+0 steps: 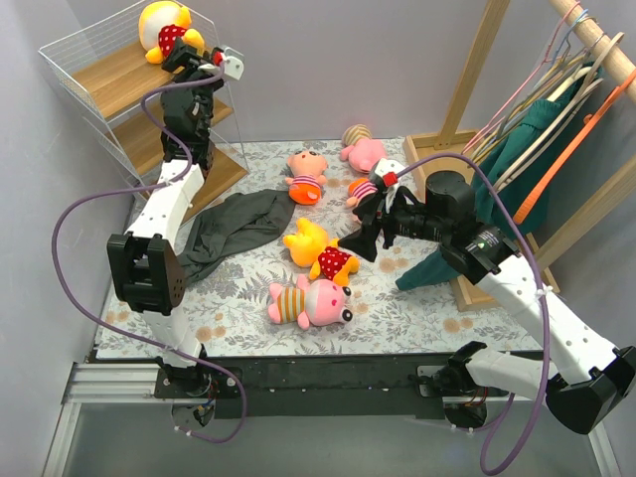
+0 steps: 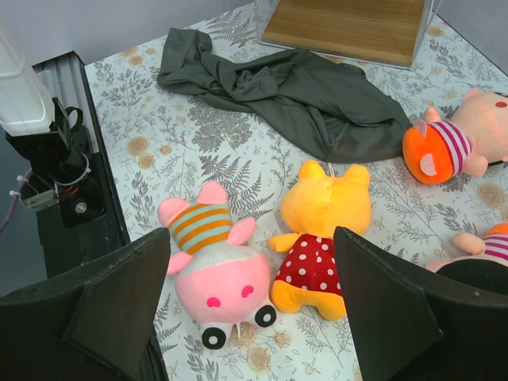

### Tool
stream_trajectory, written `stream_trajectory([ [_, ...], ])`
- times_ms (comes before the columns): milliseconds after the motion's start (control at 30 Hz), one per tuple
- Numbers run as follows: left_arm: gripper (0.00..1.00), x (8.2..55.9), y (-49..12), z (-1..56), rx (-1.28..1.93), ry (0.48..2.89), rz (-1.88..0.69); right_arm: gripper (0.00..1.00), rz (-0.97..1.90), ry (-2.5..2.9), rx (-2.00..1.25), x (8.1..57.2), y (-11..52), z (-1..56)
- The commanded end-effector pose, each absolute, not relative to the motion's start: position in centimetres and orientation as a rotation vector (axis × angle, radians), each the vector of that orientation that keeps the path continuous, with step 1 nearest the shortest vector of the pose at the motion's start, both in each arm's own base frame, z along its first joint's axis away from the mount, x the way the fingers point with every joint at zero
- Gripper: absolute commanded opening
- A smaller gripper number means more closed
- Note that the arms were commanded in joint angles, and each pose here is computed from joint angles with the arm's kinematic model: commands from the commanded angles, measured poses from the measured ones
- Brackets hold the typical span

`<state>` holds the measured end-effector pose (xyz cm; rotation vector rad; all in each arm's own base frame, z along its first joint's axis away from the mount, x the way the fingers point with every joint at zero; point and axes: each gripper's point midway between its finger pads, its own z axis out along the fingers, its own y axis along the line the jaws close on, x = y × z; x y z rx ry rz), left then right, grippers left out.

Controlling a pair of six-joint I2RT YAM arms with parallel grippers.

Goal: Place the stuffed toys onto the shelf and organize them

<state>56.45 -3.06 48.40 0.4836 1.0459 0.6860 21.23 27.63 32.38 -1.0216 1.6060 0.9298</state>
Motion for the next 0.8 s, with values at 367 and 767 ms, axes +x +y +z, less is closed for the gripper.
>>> stream_trajectory([
  [367,0.91,52.1,-7.8,54.6,0.445,0.999,0.479,0.9,0.928,1.572,-0.946,21.7,27.5,35.2],
  [767,0.98,43.8,-14.6,53.8,0.329,1.18,-0.014,0.87,0.871,1.81,-0.755,23.0,26.0,29.9],
])
